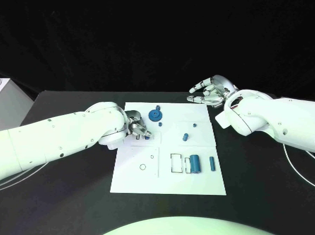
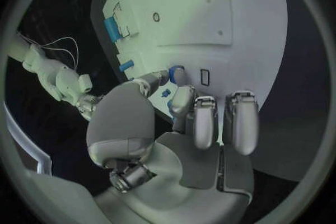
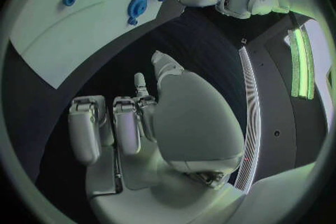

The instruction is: Assemble the parts on the task board

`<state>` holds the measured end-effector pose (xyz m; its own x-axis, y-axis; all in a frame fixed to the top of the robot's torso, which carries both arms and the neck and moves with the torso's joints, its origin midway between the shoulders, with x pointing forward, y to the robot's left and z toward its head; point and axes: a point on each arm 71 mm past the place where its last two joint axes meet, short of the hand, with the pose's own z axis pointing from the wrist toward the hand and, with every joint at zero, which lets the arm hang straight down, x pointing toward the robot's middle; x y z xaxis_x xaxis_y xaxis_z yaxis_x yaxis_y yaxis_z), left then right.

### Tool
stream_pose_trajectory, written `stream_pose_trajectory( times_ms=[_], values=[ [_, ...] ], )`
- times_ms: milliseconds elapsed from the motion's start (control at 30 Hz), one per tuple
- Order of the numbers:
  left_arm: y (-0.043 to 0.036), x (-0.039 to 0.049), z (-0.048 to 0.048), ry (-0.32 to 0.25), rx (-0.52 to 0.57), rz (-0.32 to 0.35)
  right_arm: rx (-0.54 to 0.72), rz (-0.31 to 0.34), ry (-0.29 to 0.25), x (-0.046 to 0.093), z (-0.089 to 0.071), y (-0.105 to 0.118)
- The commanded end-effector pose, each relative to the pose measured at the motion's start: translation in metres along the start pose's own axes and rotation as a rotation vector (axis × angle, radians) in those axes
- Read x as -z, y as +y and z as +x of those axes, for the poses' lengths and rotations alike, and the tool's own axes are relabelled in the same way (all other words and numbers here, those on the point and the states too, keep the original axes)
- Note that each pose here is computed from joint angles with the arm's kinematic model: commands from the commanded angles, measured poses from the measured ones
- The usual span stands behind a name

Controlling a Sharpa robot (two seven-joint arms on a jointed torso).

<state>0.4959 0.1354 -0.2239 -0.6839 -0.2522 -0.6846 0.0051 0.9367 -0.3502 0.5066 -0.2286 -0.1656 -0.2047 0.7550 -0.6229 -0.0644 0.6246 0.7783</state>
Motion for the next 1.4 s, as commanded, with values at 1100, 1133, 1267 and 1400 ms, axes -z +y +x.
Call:
stream_pose_trajectory(
  times_ms=[1100, 1133, 1267, 1400],
  values=[
    [0.0014, 0.0190, -0.0191, -0.028, 0.109, 0.053, 0.006, -0.010, 0.002, -0.001, 0.000, -0.003],
    [0.0028, 0.0202, -0.0221, -0.030, 0.125, 0.058, 0.006, -0.010, 0.001, -0.001, 0.000, -0.003],
    [0.0091, 0.0245, -0.0360, -0.040, 0.174, 0.071, 0.006, -0.009, 0.001, -0.001, -0.001, -0.004],
    [0.0163, 0.0264, -0.0525, -0.061, 0.205, 0.072, 0.006, -0.010, 0.000, -0.001, -0.001, -0.005]
  ],
)
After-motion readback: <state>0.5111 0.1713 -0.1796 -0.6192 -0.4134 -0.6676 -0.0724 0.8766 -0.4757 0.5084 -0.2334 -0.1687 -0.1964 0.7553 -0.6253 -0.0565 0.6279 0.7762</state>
